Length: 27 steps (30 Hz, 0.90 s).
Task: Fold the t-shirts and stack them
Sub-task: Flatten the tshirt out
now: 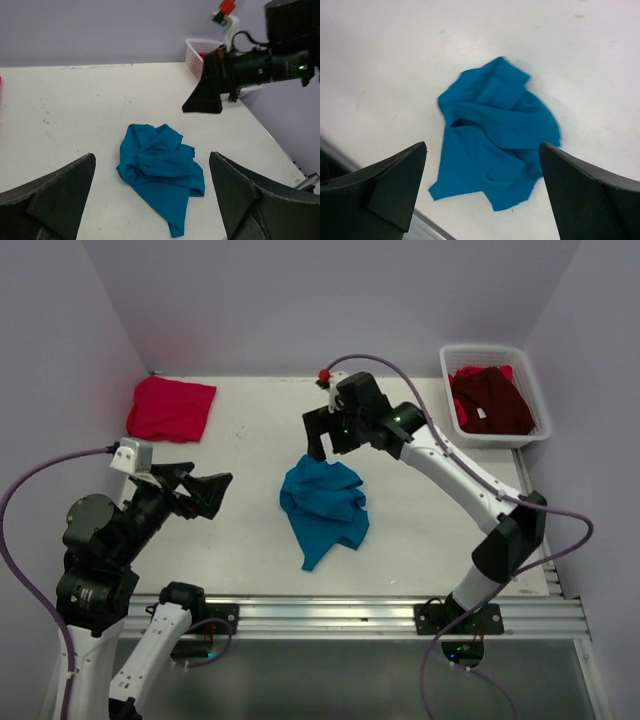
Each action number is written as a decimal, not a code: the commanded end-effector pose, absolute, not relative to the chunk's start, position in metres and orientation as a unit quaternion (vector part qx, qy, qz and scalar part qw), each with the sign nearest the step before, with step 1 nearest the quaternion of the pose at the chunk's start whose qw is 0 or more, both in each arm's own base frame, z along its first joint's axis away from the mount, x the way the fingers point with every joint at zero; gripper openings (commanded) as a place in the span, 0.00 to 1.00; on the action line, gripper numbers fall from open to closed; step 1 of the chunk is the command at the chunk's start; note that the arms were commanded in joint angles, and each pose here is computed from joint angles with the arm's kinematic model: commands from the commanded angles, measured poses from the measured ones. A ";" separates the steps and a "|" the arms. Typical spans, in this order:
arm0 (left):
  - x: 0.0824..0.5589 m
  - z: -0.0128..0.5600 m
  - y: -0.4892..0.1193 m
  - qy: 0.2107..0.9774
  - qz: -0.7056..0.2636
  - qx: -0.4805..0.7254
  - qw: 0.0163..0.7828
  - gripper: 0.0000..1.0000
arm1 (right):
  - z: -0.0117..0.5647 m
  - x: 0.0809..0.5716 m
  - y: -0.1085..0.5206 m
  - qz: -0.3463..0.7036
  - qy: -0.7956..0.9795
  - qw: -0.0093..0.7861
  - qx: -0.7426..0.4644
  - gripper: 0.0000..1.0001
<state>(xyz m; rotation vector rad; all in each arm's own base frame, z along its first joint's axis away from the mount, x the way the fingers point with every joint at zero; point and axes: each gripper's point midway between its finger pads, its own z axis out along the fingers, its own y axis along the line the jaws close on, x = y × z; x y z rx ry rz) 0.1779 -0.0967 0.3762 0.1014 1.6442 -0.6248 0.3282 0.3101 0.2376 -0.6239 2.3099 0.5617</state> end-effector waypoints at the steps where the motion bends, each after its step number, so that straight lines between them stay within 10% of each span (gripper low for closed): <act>1: 0.192 0.354 -0.111 0.741 -0.284 0.080 0.603 1.00 | 0.297 0.348 0.219 0.074 0.881 0.467 -0.026 0.99; 18: 0.282 0.239 -0.222 0.828 -0.238 0.241 0.447 1.00 | 0.274 0.247 0.089 -0.030 0.883 0.454 0.115 0.99; 27: 0.318 0.185 -0.295 0.845 -0.047 0.350 0.402 1.00 | 0.280 0.221 0.076 0.001 0.883 0.458 0.106 0.99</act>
